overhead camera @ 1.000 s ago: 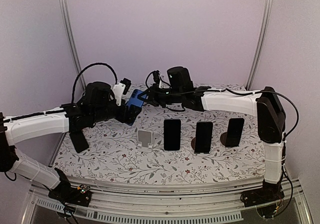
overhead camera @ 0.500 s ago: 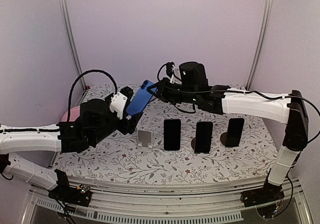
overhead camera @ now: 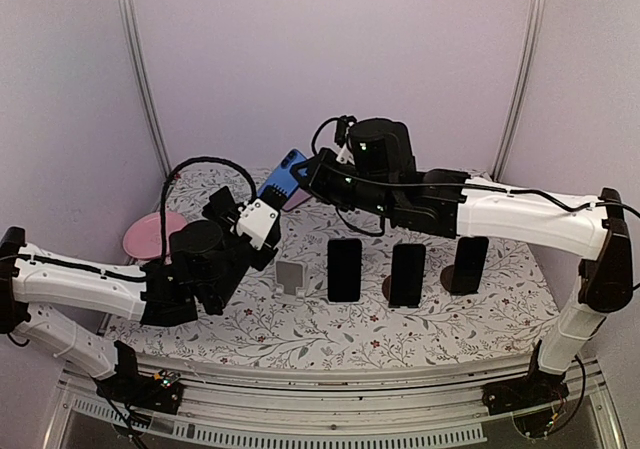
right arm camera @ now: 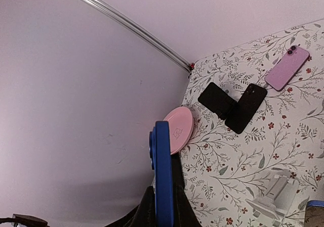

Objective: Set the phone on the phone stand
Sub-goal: Pass from the left arm to the right, then pass from the right arm to the left, then pass from the left arm to the right

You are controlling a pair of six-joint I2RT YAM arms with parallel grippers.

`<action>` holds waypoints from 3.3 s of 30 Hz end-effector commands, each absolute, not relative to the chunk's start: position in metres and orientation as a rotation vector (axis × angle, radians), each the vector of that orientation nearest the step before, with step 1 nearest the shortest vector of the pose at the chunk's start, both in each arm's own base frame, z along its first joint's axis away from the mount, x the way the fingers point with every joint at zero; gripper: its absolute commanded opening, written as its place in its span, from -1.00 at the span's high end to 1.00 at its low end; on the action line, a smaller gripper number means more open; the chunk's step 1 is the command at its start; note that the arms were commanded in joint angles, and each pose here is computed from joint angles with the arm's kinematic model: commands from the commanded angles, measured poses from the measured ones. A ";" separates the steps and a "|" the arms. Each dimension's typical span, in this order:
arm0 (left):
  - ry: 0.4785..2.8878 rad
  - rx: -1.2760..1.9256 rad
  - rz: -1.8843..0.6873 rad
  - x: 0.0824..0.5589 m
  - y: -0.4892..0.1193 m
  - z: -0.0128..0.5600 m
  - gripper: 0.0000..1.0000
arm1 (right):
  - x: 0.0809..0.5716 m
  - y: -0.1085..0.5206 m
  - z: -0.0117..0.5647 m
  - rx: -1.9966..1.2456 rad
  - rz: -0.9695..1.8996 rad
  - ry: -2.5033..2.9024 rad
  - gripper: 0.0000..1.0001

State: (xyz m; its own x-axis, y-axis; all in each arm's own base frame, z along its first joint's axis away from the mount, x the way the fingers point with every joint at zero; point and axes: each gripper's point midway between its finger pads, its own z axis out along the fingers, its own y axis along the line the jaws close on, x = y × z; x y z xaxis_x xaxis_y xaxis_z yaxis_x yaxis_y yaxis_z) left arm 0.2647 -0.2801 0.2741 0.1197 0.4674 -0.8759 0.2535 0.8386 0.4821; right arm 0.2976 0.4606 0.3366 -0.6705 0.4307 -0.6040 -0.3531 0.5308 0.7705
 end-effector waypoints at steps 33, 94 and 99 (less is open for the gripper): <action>1.389 0.336 0.304 0.268 -0.247 0.318 1.00 | 0.274 0.459 0.376 0.150 1.416 1.895 0.44; 1.488 0.590 -0.952 0.225 -0.289 0.270 1.00 | 0.269 0.479 0.335 -0.238 1.105 1.951 -0.62; 1.494 0.597 -0.948 0.225 -0.289 0.267 1.00 | 0.270 0.479 0.333 -0.233 1.096 1.958 -0.56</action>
State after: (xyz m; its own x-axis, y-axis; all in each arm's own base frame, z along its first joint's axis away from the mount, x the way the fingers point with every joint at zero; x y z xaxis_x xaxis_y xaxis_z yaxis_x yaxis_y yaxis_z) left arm 0.2232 -0.2893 0.2504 -0.2151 -0.1251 -0.9685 0.8013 0.5443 -0.2483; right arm 0.2700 0.4732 0.3228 -0.6230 0.2141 -0.7524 -0.5173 0.6086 0.6016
